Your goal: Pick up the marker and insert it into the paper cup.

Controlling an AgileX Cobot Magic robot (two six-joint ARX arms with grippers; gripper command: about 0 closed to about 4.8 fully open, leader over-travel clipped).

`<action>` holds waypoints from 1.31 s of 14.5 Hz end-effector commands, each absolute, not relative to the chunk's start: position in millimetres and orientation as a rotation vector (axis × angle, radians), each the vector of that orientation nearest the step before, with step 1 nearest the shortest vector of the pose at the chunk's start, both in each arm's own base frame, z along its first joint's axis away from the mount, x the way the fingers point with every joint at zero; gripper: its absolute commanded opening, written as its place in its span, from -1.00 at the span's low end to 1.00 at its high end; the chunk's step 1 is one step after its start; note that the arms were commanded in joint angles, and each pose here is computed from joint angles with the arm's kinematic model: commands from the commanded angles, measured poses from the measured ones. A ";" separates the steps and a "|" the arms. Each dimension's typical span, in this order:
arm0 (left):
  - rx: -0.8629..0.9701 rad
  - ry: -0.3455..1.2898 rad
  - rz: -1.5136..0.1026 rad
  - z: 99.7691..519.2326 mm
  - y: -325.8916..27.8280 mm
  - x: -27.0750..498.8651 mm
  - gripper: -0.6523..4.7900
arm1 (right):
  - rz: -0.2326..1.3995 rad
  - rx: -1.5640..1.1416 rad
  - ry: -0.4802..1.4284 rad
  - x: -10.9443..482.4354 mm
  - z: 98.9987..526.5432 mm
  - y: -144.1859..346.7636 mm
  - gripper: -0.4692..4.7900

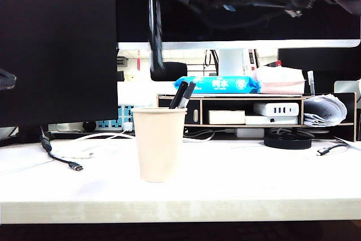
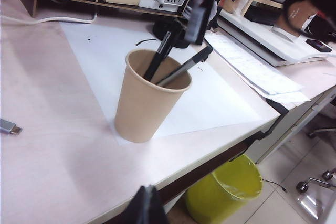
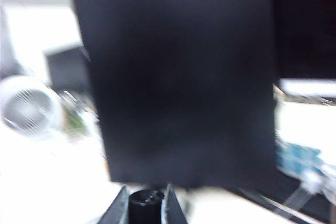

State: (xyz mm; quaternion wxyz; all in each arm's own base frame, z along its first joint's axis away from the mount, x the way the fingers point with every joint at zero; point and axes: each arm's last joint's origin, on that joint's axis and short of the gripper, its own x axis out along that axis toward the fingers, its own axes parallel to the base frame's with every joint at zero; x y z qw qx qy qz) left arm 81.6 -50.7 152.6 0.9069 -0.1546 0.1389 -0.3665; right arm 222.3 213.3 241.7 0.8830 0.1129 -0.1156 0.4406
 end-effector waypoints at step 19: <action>-0.312 0.296 -0.754 151.2 -50.6 81.6 -0.78 | 0.868 0.221 -0.239 235.8 203.1 224.8 -0.56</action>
